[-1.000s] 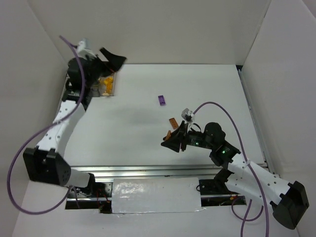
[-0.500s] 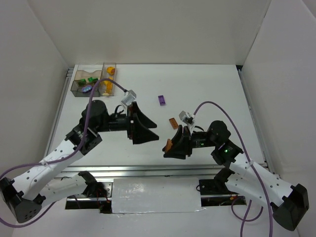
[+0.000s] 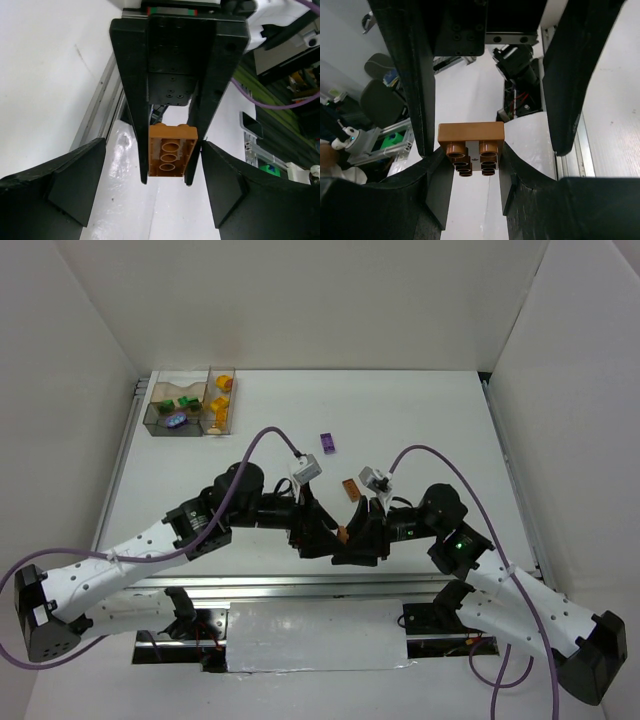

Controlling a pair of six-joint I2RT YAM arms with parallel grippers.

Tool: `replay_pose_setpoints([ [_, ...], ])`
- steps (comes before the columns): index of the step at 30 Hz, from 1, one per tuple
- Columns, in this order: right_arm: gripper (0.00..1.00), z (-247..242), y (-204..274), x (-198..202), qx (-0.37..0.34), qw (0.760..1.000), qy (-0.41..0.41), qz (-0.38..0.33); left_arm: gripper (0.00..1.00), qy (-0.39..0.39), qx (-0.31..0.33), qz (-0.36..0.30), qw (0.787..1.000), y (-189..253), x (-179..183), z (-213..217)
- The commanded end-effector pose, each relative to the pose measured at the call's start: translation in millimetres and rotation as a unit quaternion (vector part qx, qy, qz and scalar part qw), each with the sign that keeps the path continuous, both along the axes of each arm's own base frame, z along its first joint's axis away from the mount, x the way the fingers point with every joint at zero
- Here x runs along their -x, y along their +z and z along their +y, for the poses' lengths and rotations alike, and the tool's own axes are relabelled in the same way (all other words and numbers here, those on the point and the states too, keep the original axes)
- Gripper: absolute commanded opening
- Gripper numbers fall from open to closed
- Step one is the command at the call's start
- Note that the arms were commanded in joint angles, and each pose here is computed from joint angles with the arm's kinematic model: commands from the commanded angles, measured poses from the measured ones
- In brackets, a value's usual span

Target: Sort the legos into containers by color

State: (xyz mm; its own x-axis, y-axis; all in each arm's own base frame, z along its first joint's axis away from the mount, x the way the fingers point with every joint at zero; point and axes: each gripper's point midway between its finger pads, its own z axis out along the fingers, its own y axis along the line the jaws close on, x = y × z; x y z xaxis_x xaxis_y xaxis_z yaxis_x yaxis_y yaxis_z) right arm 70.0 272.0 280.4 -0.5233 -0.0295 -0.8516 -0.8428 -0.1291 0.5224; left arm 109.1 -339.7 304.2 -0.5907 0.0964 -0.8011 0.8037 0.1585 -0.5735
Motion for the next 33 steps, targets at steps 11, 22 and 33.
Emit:
replay_pose_setpoints([
  [11, 0.0, 5.3, 9.0, -9.9, 0.003, 0.999, -0.03, -0.021, 0.79, 0.039, 0.021, -0.038, 0.998, 25.4, -20.3, -8.8],
  [22, 0.0, -0.1, 18.8, -6.2, -0.013, 0.998, -0.038, -0.041, 0.56, -0.02, 0.046, -0.032, 0.998, 32.7, -1.1, -13.2],
  [33, 0.0, -1.0, 29.9, -19.7, -0.027, 0.995, -0.087, -0.042, 0.48, -0.007, 0.036, -0.034, 0.999, 23.1, -3.0, -8.7],
])
